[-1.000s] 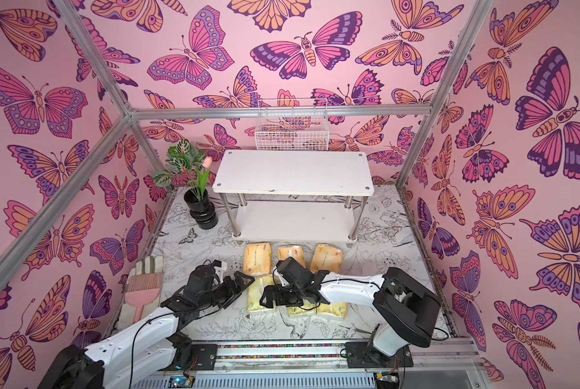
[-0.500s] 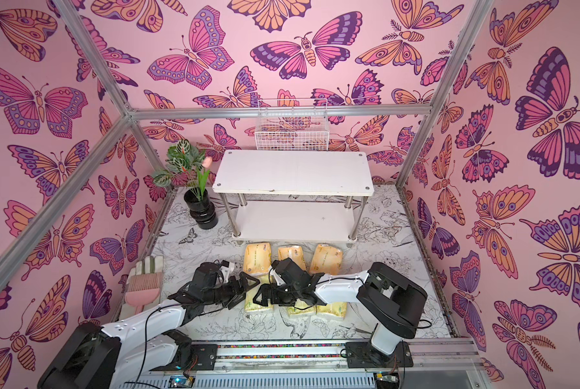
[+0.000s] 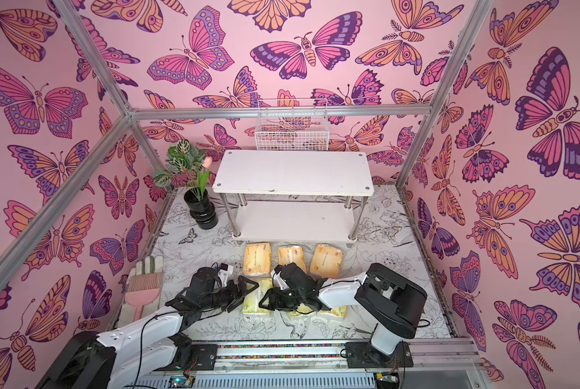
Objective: Place the tissue boxes on the shelf by color
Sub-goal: Pick up the box of tissues from the center of the board.
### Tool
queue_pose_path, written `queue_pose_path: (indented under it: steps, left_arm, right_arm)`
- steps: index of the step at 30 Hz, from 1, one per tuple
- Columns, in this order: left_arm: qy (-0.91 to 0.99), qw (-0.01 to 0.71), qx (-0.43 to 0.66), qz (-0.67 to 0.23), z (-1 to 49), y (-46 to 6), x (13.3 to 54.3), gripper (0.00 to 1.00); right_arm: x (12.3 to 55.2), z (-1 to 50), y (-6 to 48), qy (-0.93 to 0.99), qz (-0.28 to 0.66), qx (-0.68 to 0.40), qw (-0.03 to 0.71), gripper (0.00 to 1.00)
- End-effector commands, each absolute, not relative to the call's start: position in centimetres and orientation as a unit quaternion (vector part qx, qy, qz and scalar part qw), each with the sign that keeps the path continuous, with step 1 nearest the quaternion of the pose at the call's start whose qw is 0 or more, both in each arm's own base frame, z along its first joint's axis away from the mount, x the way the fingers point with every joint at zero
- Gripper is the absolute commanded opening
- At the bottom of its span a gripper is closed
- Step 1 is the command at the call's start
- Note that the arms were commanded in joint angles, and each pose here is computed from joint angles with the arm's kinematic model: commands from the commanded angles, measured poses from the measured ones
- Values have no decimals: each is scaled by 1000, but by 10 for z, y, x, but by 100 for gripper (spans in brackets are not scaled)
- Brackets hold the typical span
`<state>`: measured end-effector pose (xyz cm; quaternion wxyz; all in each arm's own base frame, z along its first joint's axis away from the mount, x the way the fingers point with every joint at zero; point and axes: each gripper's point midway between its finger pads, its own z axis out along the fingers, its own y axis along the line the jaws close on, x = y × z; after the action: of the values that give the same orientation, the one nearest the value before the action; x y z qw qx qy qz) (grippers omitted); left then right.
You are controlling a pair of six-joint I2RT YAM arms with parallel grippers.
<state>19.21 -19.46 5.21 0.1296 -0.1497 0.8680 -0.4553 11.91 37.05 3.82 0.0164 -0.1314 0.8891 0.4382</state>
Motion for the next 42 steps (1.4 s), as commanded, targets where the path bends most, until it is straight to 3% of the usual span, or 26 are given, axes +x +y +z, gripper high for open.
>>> queue_pose_path:
  steps: [1, 12, 28, 35, 42]
  left_arm:
    - [873, 114, -154, -448, 42, -192, 182, 99]
    - [856, 136, -149, -476, 69, -199, 187, 99]
    - [885, 246, -124, -375, 133, -165, 204, 100]
    - [902, 319, -117, -266, 162, -131, 223, 99]
    - [912, 346, -92, -201, 186, -115, 248, 100]
  right_arm:
    - [115, 44, 375, 880, 456, -137, 12, 52]
    - [110, 61, 377, 866, 481, -136, 6, 8]
    - [128, 120, 357, 867, 469, -149, 72, 1]
    - [165, 148, 338, 868, 465, -127, 120, 0]
    - [212, 177, 320, 864, 460, -90, 184, 0]
